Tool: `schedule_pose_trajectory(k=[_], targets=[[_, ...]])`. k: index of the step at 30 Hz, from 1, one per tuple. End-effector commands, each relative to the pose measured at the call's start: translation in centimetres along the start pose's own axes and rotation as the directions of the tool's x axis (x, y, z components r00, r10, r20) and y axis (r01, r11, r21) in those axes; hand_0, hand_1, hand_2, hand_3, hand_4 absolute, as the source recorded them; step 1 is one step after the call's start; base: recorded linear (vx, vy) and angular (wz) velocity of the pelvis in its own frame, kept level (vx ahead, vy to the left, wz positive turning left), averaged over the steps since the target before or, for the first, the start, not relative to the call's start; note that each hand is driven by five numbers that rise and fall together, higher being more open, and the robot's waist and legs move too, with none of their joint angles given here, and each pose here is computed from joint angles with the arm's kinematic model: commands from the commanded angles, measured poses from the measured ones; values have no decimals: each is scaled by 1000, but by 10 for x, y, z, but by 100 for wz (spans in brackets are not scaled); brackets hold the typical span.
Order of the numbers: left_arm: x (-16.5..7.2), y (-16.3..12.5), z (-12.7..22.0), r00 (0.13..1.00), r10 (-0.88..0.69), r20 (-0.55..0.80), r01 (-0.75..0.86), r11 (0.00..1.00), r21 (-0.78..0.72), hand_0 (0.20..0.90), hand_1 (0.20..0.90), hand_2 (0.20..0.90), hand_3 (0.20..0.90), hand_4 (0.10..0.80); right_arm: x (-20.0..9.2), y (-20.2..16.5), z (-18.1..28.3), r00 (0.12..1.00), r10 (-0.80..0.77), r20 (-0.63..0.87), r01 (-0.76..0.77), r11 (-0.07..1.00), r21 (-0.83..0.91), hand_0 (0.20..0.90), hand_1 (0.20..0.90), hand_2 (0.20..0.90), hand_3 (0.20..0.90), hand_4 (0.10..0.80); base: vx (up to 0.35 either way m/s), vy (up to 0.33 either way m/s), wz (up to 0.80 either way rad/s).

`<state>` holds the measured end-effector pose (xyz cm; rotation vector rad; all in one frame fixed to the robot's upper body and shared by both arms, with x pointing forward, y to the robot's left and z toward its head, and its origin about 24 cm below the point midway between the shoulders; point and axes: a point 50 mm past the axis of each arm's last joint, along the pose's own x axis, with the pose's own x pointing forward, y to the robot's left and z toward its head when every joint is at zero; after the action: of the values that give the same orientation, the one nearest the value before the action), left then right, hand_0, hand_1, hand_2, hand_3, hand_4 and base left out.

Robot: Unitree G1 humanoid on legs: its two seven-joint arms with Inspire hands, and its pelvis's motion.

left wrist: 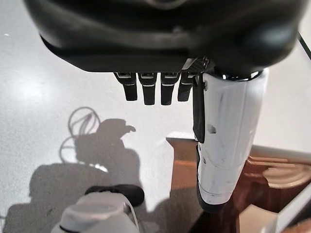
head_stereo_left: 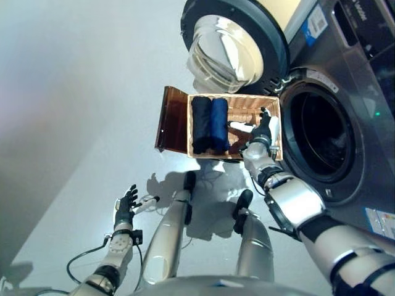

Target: Pick up the clothes and place them into the washing machine

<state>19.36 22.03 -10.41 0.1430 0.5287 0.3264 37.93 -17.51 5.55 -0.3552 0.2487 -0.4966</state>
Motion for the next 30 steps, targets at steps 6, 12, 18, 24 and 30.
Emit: schedule_pose_trajectory(k=[6, 12, 18, 24, 30], targets=[[14, 26, 47, 972, 95, 215, -97, 995, -5, 900, 900, 900, 900, 800, 19, -31, 54, 982, -148, 119, 140, 988, 69, 900, 900, 900, 900, 800, 18, 12, 11], [13, 19, 55, 965, 80, 249, -77, 997, -22, 900, 900, 900, 900, 800, 26, -47, 59, 975, -192, 111, 183, 979, 88, 900, 900, 900, 900, 800, 16, 24, 11], [14, 13, 53, 969, 72, 235, -71, 997, -13, 900, 900, 900, 900, 800, 28, -54, 67, 968, -217, 125, 207, 974, 89, 900, 900, 900, 900, 800, 11, 15, 6], [15, 6, 61, 963, 54, 266, -52, 999, -12, 900, 900, 900, 900, 800, 32, -66, 67, 960, -258, 112, 251, 965, 77, 900, 900, 900, 900, 800, 20, 6, 8], [13, -1, 71, 948, 35, 317, -30, 999, -20, 900, 900, 900, 900, 800, 36, -80, 66, 948, -303, 97, 297, 953, 65, 900, 900, 900, 900, 800, 12, 12, 18]])
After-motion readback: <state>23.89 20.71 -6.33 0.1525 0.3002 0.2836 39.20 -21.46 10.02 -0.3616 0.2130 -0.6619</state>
